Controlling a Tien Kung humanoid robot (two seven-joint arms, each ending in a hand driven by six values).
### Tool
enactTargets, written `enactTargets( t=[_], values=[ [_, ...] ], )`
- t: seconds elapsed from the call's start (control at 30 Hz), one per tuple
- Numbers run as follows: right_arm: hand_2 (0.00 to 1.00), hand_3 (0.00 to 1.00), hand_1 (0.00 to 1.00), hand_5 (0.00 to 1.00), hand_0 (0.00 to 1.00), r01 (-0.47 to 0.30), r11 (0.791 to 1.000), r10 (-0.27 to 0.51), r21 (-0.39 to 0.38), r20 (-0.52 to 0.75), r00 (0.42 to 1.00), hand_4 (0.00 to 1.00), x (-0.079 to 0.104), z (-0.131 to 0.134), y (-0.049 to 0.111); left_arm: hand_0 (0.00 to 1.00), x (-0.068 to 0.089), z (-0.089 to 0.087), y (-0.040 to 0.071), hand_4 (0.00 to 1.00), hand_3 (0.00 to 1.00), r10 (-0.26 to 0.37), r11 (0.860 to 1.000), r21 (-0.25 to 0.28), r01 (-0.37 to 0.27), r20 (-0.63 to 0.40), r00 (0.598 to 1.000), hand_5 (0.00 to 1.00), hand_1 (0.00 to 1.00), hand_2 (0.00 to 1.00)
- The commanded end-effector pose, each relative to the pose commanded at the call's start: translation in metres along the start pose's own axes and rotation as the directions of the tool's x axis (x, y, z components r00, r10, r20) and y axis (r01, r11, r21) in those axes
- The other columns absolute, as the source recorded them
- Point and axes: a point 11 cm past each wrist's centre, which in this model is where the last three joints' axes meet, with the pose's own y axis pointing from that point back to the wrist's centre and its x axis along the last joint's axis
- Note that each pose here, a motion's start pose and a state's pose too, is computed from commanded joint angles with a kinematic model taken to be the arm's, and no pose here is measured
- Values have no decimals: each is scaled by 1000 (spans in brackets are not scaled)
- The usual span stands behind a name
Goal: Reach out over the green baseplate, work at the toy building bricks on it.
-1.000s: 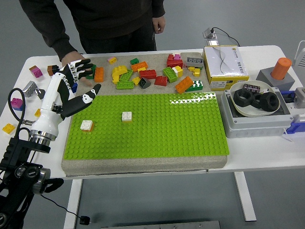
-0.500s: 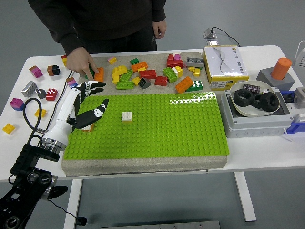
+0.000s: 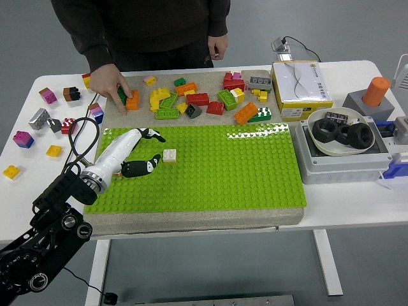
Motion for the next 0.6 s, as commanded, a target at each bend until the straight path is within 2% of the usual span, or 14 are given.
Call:
enactTargets(
  t=[0.17, 0.3, 0.43, 0.6],
  values=[
    [619, 635, 561, 774, 544, -11, 1000, 11, 7, 6, 1000, 627, 4, -2, 0, 946, 0, -11, -8, 561, 649, -20, 999, 50, 17, 57, 998, 2, 866, 863],
    [617, 634, 557, 779, 544, -13, 1000, 13, 10, 11, 1000, 630, 4, -3, 0, 949, 11, -16, -9, 567, 661, -11, 997, 80, 6, 69, 998, 2, 868, 874],
    [617, 634, 557, 779, 544, -13, 1000, 13, 2, 16, 1000, 630, 5, -1, 0, 949, 20, -22, -5, 567, 661, -2, 997, 76, 3, -12, 1000, 2, 868, 874],
    [621, 635, 557, 777, 543, -27, 1000, 27, 7, 22, 999, 630, 9, -3, 0, 948, 30, -38, 6, 549, 664, 30, 997, 72, -23, -103, 994, 2, 870, 873]
  ],
)
